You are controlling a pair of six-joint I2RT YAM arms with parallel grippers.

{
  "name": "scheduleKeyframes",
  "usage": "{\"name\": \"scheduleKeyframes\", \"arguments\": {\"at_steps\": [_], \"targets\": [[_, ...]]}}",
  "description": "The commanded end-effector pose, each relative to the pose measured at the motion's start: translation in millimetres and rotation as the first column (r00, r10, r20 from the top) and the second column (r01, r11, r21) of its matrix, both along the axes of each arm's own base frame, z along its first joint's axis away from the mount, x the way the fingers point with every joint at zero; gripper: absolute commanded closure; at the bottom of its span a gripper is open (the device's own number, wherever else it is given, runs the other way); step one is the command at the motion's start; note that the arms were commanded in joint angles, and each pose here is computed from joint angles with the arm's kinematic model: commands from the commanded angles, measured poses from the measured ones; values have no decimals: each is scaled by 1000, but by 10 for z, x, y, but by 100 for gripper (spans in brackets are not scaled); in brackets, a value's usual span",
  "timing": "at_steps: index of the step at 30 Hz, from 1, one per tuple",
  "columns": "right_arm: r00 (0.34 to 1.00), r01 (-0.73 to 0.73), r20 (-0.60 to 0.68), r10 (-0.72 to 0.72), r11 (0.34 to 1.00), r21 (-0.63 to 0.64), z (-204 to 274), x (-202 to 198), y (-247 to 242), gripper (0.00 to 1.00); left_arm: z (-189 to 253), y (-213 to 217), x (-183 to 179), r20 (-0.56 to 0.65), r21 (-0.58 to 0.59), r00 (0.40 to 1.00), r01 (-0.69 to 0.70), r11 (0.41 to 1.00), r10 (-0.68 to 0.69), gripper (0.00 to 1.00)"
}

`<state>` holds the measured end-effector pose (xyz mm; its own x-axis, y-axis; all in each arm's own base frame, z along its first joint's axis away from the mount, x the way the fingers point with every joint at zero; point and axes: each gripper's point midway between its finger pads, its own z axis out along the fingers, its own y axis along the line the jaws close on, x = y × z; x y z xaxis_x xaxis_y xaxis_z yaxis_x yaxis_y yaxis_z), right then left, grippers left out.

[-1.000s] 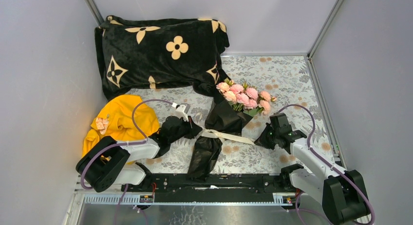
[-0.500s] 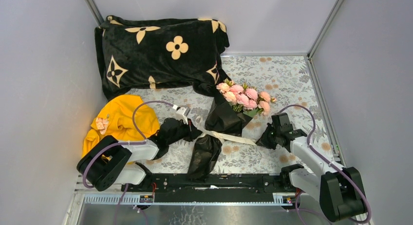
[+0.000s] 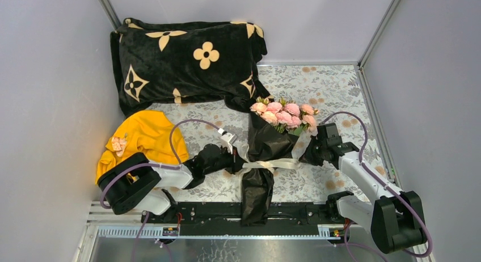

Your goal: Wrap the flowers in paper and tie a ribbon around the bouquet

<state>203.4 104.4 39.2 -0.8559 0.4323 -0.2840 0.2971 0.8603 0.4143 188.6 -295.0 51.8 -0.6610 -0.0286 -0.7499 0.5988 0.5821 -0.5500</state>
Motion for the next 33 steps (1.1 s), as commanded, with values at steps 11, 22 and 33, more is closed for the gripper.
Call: {"name": "scheduleKeyframes", "arguments": {"at_steps": [11, 22, 33], "targets": [[994, -88, 66, 82, 992, 85, 265, 53, 169, 100, 222, 694, 500, 74, 170, 961, -276, 946, 266, 40], [987, -146, 79, 137, 982, 121, 353, 66, 263, 100, 1139, 556, -303, 729, 429, 339, 450, 783, -594, 46], [984, -163, 88, 152, 977, 137, 340, 45, 295, 100, 1011, 174, -361, 691, 680, -119, 440, 586, -713, 25]]}}
